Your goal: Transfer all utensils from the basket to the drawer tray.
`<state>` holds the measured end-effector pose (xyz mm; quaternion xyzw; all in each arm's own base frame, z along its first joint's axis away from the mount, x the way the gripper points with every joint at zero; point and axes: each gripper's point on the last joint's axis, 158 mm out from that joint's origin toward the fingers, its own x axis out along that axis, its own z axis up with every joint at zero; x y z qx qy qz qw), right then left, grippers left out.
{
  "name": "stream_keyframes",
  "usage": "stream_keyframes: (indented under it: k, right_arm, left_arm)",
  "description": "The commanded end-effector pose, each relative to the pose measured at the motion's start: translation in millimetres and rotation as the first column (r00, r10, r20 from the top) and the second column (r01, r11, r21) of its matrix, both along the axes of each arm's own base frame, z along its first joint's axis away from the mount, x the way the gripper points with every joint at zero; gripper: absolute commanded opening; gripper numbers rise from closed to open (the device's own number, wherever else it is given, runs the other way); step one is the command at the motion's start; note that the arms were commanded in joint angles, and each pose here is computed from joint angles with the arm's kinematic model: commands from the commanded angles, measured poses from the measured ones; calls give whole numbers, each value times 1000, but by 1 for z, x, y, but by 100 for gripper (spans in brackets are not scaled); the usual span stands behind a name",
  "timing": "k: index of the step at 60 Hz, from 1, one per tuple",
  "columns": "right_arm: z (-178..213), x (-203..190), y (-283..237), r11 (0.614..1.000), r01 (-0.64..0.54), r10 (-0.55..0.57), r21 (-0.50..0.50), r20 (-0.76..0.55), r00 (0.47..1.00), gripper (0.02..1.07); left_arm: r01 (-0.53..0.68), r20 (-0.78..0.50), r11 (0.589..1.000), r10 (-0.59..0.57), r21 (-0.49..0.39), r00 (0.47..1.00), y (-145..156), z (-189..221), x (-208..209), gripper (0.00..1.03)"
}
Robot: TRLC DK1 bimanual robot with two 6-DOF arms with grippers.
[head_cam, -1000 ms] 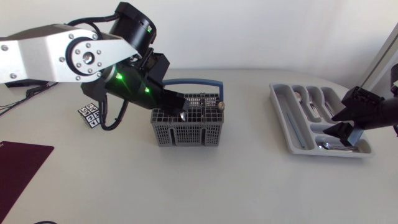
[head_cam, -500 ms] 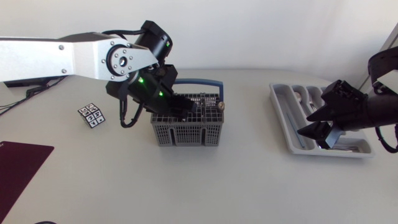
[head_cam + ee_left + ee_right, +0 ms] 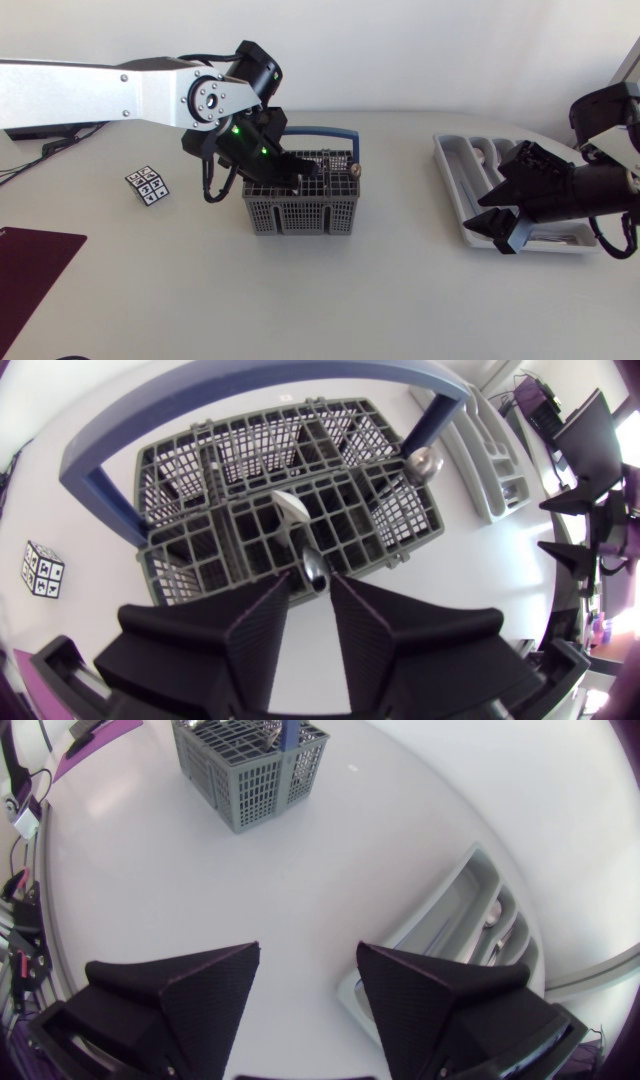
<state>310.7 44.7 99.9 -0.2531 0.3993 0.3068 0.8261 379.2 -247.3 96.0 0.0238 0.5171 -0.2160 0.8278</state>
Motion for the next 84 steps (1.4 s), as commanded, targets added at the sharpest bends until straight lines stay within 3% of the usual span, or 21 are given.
stream_keyframes:
  k: [1, 9, 24, 44, 64, 84]
  right_arm:
    - [-7, -7, 3, 1000, 12, -12, 6, -15, 1000, 74]
    - [-13, -10, 6, 1000, 1, -1, -2, -22, 1000, 74]
    - [-16, -12, 7, 1000, -2, 1, -15, -22, 1000, 74]
    - [-17, -13, 13, 1000, -18, 18, -18, -22, 1000, 74]
    - [-18, -14, 15, 1000, -24, 23, -18, -24, 999, 74]
    - [-13, -14, 18, 1000, -26, 26, -15, -10, 1000, 74]
  left_arm:
    - [-19, -4, 1000, 19, -19, 1000, -3, 0, 8, 16]
    - [-19, 12, 999, 19, -33, 1000, -5, 3, 11, 6]
    - [-5, 5, 998, 5, -58, 1000, -8, 2, 8, 6]
    - [14, 32, 982, -9, -189, 999, -5, 29, 4, 6]
    - [73, 53, 921, -57, -382, 997, -15, 61, -10, 6]
    - [179, 138, 820, -124, -544, 983, -25, 105, -32, 6]
